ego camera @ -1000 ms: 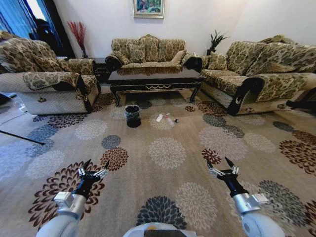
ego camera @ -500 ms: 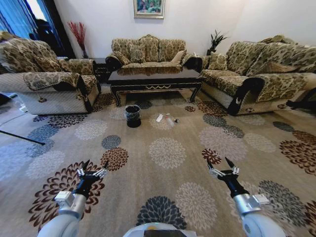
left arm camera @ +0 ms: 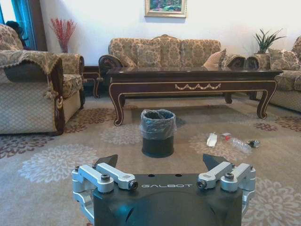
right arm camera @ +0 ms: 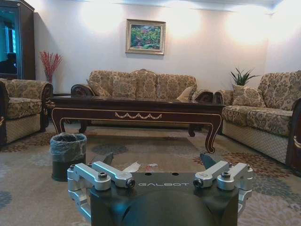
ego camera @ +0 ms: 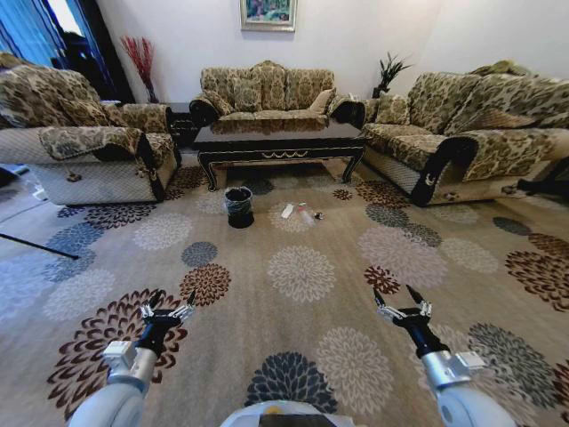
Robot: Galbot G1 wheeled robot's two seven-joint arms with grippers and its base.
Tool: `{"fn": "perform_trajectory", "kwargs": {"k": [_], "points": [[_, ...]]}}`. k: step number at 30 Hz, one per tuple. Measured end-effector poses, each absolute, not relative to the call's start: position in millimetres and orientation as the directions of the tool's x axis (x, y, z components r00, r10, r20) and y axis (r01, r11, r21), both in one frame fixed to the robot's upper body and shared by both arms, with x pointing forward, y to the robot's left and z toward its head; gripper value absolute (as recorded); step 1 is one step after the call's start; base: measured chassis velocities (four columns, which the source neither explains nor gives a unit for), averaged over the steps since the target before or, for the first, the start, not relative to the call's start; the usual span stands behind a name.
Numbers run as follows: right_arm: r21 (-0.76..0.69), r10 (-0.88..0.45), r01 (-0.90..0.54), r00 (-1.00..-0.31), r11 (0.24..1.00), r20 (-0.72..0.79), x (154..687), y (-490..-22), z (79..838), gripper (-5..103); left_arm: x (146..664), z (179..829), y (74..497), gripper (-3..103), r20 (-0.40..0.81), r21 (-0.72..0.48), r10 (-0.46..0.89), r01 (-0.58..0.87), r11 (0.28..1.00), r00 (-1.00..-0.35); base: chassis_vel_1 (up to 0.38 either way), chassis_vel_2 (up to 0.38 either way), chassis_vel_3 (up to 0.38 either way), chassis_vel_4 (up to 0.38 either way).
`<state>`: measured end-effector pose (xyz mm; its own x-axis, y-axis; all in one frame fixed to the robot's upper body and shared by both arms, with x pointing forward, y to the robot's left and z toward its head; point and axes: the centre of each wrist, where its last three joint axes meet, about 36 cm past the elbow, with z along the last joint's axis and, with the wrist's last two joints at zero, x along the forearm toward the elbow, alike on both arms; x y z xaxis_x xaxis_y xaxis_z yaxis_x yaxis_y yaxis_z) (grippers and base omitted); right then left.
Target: Move to the front of the table and pick up the trash from the floor, then place it into the trash bin.
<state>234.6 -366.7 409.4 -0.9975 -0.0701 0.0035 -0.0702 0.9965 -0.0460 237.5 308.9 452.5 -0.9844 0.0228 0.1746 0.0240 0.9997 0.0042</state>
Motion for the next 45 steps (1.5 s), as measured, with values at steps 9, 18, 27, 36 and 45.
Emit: {"fn": "perform_trajectory", "kwargs": {"k": [9, 18, 27, 36, 45], "points": [[-0.046, -0.072, -0.072, -0.997, 0.996, 0.000, 235.3, -365.9, 410.4, 100, 237.3, 454.1, 308.6, 100, 0.168, 0.012, 0.027, 0.029, 1.000, -0.985, 0.000, 0.000, 0.000, 0.000], [-0.047, -0.071, -0.071, -0.998, 0.996, 0.001, 234.9, -366.5, 410.6, 100, 236.8, 453.0, 309.0, 100, 0.156, 0.033, 0.035, 0.040, 0.999, -0.987, 0.000, 0.000, 0.000, 0.000], [-0.046, -0.074, -0.074, -0.997, 0.996, 0.001, 235.6, -365.6, 410.2, 100, 235.1, 451.2, 308.8, 100, 0.157, 0.042, 0.031, 0.038, 0.998, -0.987, 0.000, 0.000, 0.000, 0.000], [-0.048, -0.073, -0.074, -0.997, 0.996, 0.005, 234.3, -365.7, 409.6, 100, 235.1, 450.8, 307.7, 100, 0.160, 0.040, 0.032, 0.039, 0.998, -0.987, 0.000, 0.000, 0.000, 0.000], [-0.049, -0.073, -0.073, -0.997, 0.996, 0.005, 233.8, -366.3, 409.9, 100, 234.7, 451.4, 307.2, 100, 0.160, 0.040, 0.033, 0.040, 0.998, -0.987, 0.000, 0.000, 0.000, 0.000]]}}
